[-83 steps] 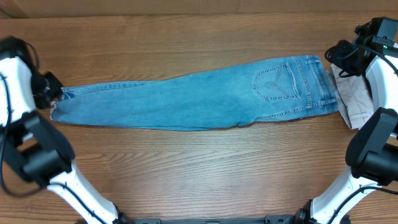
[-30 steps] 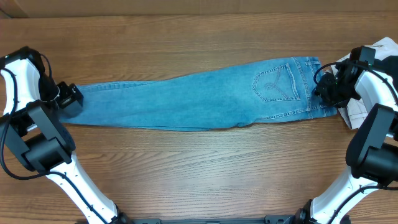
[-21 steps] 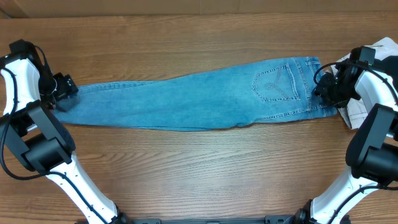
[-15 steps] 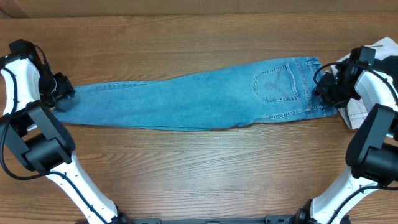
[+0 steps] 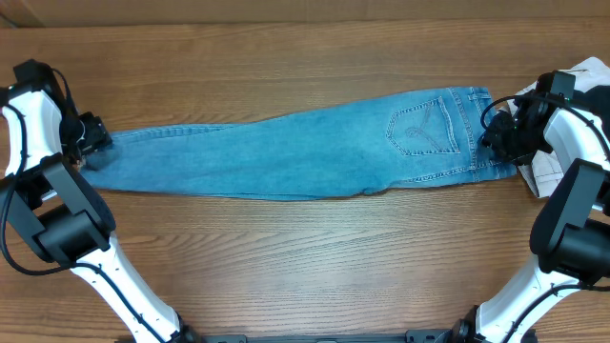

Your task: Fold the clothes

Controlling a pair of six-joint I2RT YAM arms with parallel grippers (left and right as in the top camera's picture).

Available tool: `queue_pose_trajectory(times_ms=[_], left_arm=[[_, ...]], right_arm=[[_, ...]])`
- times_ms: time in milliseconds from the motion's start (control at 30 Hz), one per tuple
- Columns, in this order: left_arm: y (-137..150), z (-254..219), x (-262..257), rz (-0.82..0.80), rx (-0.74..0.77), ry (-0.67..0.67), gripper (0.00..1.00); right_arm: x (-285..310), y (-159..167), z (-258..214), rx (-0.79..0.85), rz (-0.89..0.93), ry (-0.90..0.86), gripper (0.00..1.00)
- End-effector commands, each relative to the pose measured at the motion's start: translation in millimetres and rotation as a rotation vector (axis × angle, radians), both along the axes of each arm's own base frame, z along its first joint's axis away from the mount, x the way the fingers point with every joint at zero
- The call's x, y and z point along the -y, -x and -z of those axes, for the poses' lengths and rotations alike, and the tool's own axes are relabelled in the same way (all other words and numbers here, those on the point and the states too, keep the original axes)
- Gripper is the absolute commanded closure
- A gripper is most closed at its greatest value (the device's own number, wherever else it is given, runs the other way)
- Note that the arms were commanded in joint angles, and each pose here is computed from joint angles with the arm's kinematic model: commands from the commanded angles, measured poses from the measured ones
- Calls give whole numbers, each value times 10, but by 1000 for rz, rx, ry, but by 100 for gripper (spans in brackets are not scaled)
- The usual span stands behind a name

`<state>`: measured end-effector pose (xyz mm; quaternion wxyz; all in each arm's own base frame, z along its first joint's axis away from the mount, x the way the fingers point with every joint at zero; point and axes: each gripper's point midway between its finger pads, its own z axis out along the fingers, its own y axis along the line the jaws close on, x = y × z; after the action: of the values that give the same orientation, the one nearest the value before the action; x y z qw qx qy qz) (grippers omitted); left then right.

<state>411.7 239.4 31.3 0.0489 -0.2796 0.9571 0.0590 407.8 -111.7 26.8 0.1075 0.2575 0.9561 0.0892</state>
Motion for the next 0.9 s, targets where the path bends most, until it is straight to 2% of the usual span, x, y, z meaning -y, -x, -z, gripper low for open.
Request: queue_pose_trajectory(times_ms=[0, 133, 267, 433, 500, 600, 867], left_arm=[[86, 14, 3, 19, -4, -6, 34], [103, 87, 56, 22, -3, 19, 45], [99, 83, 54, 22, -2, 18, 79], [95, 70, 50, 21, 0, 17, 92], [83, 37, 43, 21, 3, 15, 96], [39, -67, 17, 20, 17, 7, 96], [-186, -703, -175, -17, 164, -39, 96]], right_arm=[[-42, 39, -9, -5, -9, -3, 50], [-42, 38, -9, -5, -10, -3, 49], [-42, 39, -9, -5, -10, -3, 50], [-38, 39, -8, -6, -9, 0, 49], [-37, 39, -8, -6, -9, 0, 49], [-37, 40, -8, -6, -9, 0, 49], [-37, 39, -8, -6, -9, 0, 49]])
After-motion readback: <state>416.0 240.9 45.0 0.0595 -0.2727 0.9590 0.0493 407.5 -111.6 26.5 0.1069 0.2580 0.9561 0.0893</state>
